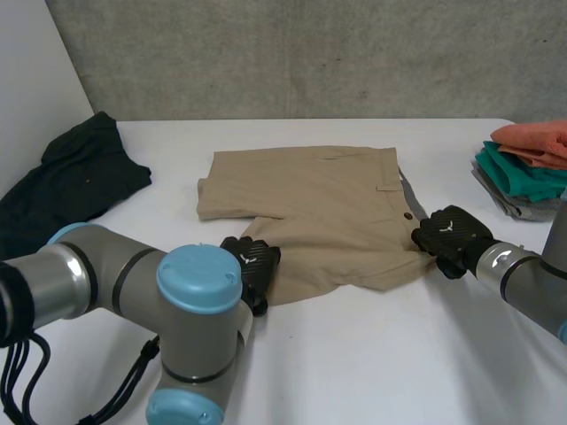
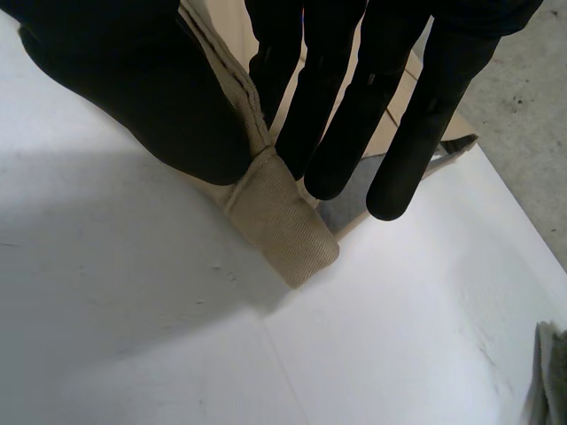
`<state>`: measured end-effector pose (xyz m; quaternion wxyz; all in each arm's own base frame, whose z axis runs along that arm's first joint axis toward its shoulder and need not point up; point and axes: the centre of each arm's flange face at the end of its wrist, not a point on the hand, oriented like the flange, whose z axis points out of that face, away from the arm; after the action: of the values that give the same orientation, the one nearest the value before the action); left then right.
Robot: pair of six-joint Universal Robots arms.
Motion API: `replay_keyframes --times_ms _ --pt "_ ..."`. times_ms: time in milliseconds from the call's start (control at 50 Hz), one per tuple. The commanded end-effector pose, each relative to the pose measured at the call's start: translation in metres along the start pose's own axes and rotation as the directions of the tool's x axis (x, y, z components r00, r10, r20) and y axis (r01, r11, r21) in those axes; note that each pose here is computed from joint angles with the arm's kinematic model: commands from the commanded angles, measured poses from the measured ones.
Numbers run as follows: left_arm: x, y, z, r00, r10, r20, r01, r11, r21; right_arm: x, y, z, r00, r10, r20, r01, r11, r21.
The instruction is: Fold the laundry.
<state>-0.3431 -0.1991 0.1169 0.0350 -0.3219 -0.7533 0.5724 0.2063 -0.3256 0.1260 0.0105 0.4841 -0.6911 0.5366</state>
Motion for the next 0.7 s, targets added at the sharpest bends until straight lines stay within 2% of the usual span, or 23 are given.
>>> replay_keyframes --times_ms 20,160,280,360,460,520,540,620,640,700 --pt "-0.012 0.007 0.018 0.996 0.080 0.041 -0.080 0.997 -0.007 -0.002 0.002 -0.005 1.000 0.007 -0.002 -0.007 1.000 -0.026" --pt "-0.018 0.003 0.023 0.995 0.069 0.074 -0.074 0.995 0.067 0.000 -0.007 -0.022 0.999 0.005 -0.032 -0.007 0.998 -0.056" --pt "-0.025 0.001 0.013 0.989 0.124 0.078 -0.128 0.991 0.049 0.001 -0.010 -0.034 0.999 0.016 -0.033 -0.019 0.993 -0.115" --pt "-0.039 -0.020 -0.019 0.981 0.173 0.085 -0.177 0.983 0.048 0.006 -0.020 -0.052 0.999 0.007 -0.043 -0.014 0.986 -0.164" --pt "-0.053 -0.045 -0.070 0.973 0.220 0.069 -0.223 0.974 0.041 0.016 -0.048 -0.091 0.999 -0.004 -0.041 -0.004 0.984 -0.178" --pt "-0.058 -0.050 -0.105 0.967 0.255 0.019 -0.254 0.967 -0.020 0.012 -0.054 -0.106 0.999 -0.037 0.000 0.037 0.978 -0.207" --pt "-0.057 -0.048 -0.114 0.964 0.267 -0.009 -0.267 0.962 -0.048 0.005 -0.055 -0.117 0.995 -0.080 0.053 0.090 0.967 -0.237" --pt "-0.039 -0.033 -0.157 0.917 0.321 -0.237 -0.365 0.915 -0.170 -0.012 -0.045 -0.136 0.958 -0.200 0.204 0.255 0.922 -0.292" --pt "-0.030 -0.029 -0.170 0.885 0.327 -0.333 -0.403 0.895 -0.191 -0.016 -0.043 -0.138 0.947 -0.217 0.237 0.283 0.913 -0.293" --pt "-0.022 -0.031 -0.173 0.861 0.318 -0.398 -0.411 0.895 -0.173 -0.021 -0.041 -0.138 0.934 -0.235 0.271 0.311 0.906 -0.286"
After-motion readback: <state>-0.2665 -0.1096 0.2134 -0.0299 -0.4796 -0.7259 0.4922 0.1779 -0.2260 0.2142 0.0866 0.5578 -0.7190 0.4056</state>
